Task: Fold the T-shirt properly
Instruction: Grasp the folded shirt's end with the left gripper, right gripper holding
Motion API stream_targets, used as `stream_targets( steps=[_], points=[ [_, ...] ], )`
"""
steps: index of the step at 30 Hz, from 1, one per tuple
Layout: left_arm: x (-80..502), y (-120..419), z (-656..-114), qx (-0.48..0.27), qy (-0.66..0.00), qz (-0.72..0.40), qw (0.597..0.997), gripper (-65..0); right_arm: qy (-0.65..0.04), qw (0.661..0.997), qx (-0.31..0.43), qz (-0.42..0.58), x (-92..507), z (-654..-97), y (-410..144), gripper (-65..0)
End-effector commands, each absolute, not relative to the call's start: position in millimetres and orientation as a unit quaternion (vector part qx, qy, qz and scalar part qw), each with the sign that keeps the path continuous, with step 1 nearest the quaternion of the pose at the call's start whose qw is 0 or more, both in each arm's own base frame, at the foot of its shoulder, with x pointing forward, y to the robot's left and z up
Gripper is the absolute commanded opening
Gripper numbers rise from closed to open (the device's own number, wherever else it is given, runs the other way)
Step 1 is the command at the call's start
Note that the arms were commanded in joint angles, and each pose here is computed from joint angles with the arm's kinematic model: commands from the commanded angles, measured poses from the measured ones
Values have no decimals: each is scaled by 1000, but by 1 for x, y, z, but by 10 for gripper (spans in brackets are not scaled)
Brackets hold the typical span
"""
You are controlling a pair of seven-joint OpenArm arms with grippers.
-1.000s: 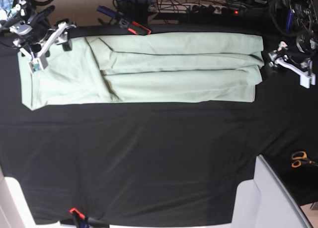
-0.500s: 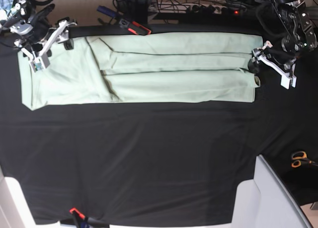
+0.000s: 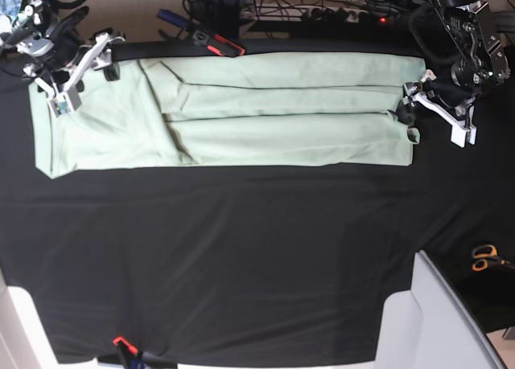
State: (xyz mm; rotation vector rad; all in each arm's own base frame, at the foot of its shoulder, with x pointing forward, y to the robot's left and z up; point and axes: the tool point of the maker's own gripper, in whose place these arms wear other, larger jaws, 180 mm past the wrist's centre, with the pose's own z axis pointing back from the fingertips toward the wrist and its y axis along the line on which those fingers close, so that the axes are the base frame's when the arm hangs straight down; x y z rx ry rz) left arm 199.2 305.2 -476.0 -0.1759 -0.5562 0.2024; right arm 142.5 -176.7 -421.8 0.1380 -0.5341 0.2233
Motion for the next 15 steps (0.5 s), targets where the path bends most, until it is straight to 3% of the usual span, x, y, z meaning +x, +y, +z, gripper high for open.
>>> stream_targets(
  steps=[1,15],
  points=[
    [194,317,-468,-71,-270,85,957,-176,-278,951,69,114,148,-416,-177,-255],
    [191,327,-444,-71,-285,44,955,-173,-252,959,83,100,140,-436,-176,-255]
  ],
)
